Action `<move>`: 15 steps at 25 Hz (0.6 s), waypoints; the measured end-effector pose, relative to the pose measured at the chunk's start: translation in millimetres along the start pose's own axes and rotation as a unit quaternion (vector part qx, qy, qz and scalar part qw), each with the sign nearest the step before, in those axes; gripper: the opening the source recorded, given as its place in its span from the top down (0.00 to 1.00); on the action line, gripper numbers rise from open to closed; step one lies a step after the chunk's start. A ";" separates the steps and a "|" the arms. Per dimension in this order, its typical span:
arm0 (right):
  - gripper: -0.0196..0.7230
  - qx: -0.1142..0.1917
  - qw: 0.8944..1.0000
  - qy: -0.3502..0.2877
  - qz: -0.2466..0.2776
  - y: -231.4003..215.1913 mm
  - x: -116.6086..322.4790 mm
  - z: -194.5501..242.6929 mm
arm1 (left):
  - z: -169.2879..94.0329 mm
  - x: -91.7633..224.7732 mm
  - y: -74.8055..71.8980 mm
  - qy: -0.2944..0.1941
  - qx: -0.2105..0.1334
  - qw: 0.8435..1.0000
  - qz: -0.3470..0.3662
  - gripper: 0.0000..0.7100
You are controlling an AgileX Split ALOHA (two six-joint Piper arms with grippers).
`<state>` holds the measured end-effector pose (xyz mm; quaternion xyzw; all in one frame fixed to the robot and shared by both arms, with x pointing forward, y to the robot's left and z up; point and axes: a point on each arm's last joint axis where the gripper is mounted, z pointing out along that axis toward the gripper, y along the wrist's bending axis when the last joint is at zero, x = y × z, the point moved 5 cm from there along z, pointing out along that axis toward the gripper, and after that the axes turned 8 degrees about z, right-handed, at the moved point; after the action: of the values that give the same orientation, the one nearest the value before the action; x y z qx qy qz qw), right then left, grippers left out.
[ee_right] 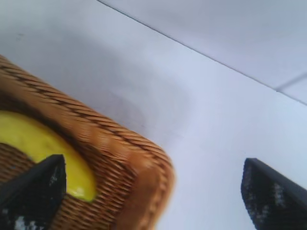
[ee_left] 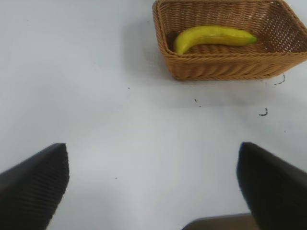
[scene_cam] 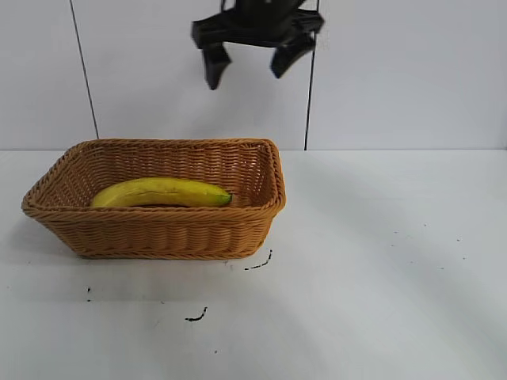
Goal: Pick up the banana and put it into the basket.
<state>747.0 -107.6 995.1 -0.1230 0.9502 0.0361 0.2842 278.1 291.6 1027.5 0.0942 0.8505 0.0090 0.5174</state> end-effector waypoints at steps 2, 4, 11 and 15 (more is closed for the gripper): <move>0.04 0.021 0.999 0.009 0.030 -39.3 0.2 1.5 | 0.0 0.0 0.0 0.000 0.000 1.000 0.000 0.03; 0.04 0.043 0.997 0.017 0.062 -80.9 2.7 1.3 | 0.0 0.0 0.0 0.000 0.000 1.000 0.000 0.03; 0.04 0.068 0.982 0.082 0.157 -173.5 32.2 -7.3 | 0.0 0.0 0.0 0.000 0.000 1.000 0.000 0.03; 0.04 0.055 0.981 0.092 0.163 -176.9 35.8 -8.3 | 0.0 0.0 0.0 0.000 0.000 1.000 0.000 0.03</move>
<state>758.6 -287.5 982.7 0.0467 0.9800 0.0187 0.1923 278.1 291.6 1027.5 0.0942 0.8505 0.0090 0.5174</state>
